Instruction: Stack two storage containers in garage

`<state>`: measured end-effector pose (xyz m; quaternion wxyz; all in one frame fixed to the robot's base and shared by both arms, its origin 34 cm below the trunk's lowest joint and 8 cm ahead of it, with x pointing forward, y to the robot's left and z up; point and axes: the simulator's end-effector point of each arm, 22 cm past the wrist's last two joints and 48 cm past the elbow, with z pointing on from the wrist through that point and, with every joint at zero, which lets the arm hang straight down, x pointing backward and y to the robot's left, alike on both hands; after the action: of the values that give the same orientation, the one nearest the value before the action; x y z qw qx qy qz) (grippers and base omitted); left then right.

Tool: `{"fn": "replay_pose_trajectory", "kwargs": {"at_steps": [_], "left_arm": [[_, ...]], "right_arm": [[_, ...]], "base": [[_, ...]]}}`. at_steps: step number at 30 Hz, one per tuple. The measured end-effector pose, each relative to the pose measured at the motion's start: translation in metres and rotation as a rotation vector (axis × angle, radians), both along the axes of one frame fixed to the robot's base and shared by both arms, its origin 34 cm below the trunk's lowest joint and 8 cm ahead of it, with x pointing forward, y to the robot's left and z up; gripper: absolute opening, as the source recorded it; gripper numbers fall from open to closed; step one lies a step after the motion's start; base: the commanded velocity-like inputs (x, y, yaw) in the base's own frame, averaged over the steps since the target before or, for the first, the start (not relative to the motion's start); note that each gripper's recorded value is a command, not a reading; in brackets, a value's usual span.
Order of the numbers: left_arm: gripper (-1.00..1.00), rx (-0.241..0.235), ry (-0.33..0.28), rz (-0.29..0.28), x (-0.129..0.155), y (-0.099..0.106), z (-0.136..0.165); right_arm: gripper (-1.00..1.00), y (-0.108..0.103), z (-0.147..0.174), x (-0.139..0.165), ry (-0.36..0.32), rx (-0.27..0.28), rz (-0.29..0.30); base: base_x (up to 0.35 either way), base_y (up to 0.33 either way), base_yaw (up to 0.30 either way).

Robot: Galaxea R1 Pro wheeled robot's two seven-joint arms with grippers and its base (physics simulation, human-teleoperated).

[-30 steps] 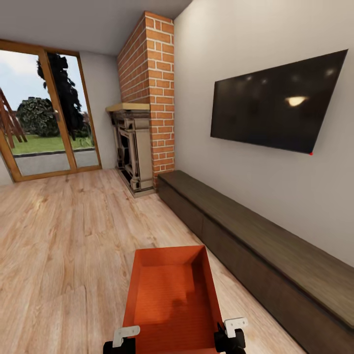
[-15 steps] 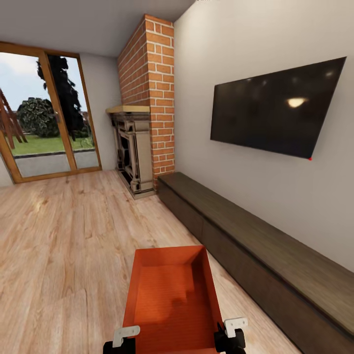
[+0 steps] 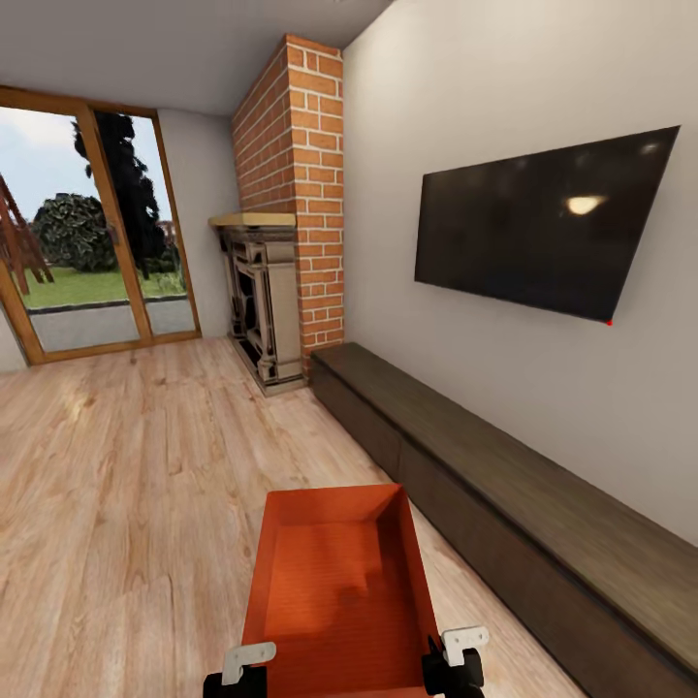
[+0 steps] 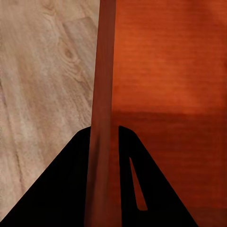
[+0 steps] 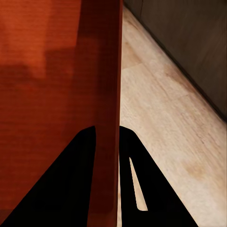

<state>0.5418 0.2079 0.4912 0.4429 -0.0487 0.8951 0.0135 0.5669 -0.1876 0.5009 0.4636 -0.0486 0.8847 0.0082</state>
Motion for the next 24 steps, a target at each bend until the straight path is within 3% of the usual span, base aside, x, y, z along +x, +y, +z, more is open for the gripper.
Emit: {"fn": "replay_pose_trajectory", "kwargs": {"at_steps": [7,24], "left_arm": [[-1.0,0.0,0.001,0.001,0.001,0.0,0.013],[-1.0,0.0,0.002,0.001,0.004,0.0,0.045]], "right_arm": [[-1.0,0.0,0.013,0.001,0.001,0.0,0.0],[-1.0,0.0,0.045,0.004,0.002,0.0,0.0]], "base": [[0.0,0.0,0.089],[0.0,0.0,0.253]]}}
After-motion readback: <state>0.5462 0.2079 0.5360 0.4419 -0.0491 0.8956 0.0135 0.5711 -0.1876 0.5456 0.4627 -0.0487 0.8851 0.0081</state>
